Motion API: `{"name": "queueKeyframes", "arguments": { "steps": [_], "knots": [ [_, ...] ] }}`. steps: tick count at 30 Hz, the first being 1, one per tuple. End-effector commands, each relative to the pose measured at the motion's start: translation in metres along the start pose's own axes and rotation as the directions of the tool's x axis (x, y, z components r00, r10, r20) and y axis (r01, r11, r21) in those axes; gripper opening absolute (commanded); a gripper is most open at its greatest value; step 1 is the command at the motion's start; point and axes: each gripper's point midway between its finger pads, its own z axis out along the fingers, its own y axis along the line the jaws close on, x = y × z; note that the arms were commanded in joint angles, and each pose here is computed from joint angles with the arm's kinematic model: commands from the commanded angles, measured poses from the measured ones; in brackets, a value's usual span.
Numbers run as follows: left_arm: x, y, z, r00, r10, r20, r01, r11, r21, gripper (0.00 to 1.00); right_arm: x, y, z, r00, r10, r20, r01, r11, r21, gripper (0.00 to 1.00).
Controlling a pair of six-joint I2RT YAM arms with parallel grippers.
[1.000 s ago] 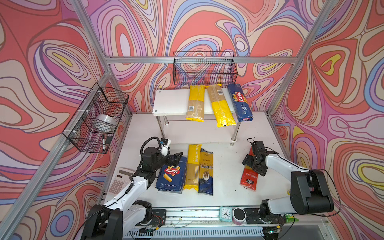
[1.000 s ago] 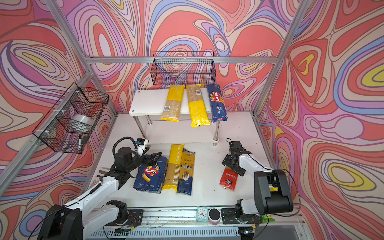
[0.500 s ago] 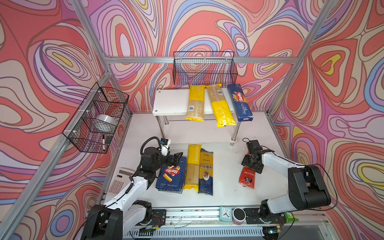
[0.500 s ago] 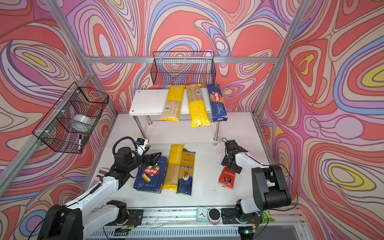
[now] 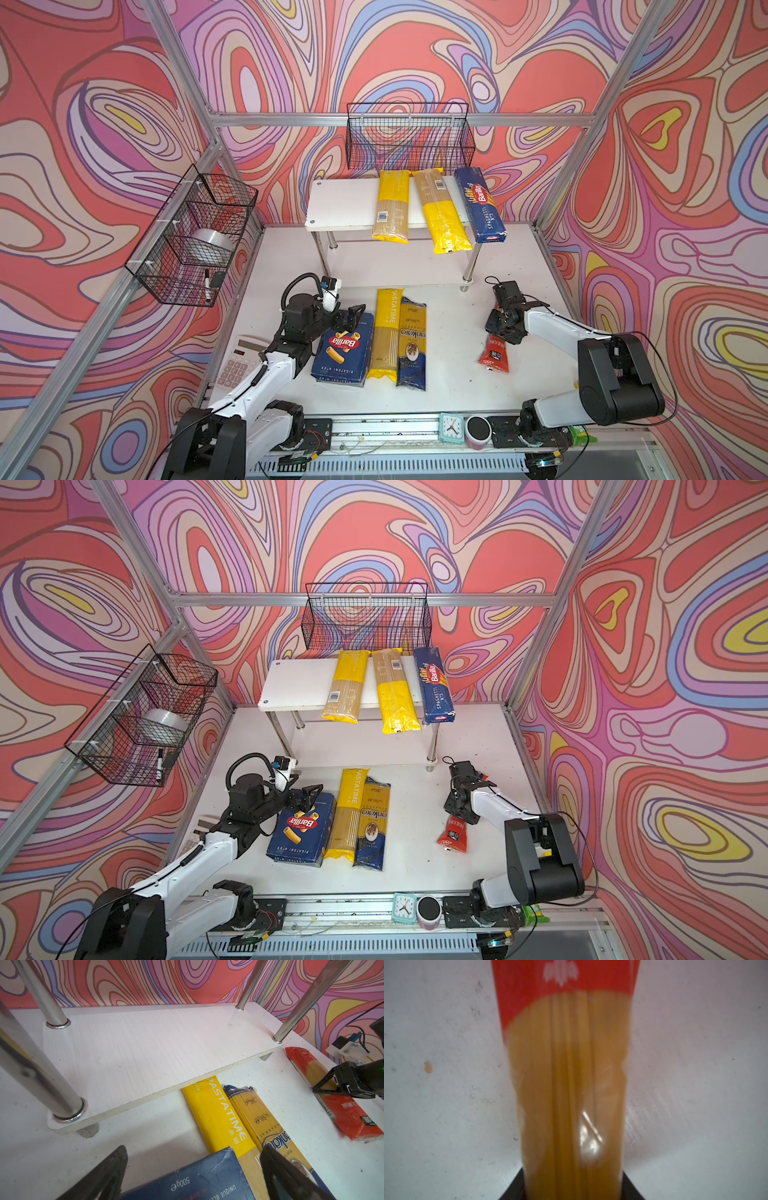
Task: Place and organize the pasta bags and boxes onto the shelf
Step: 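Lift the red spaghetti bag upright off the table with the right gripper, then carry the upright red bag up toward the shelf with the right gripper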
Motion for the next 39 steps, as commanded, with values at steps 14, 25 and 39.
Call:
{"name": "queueKeyframes", "arguments": {
  "steps": [14, 25, 39],
  "knots": [
    [-0.011, -0.001, 0.000, 1.000, 0.019, 0.020, -0.019, 1.000, -0.002, 1.00, 0.010, 0.003, -0.011, 1.000, -0.021, -0.013, 0.020, 0.999, -0.048, 0.18],
    [-0.011, -0.001, 0.000, 1.000, 0.019, 0.019, -0.019, 1.000, -0.003, 1.00, -0.005, 0.009, -0.029, 0.999, -0.021, 0.045, 0.024, 0.997, -0.074, 0.00],
    [-0.012, -0.001, 0.001, 1.000, 0.019, 0.019, -0.019, 1.000, -0.003, 1.00, -0.040, 0.023, -0.090, 0.983, -0.007, 0.186, 0.037, 0.986, -0.161, 0.00]
  ]
}}
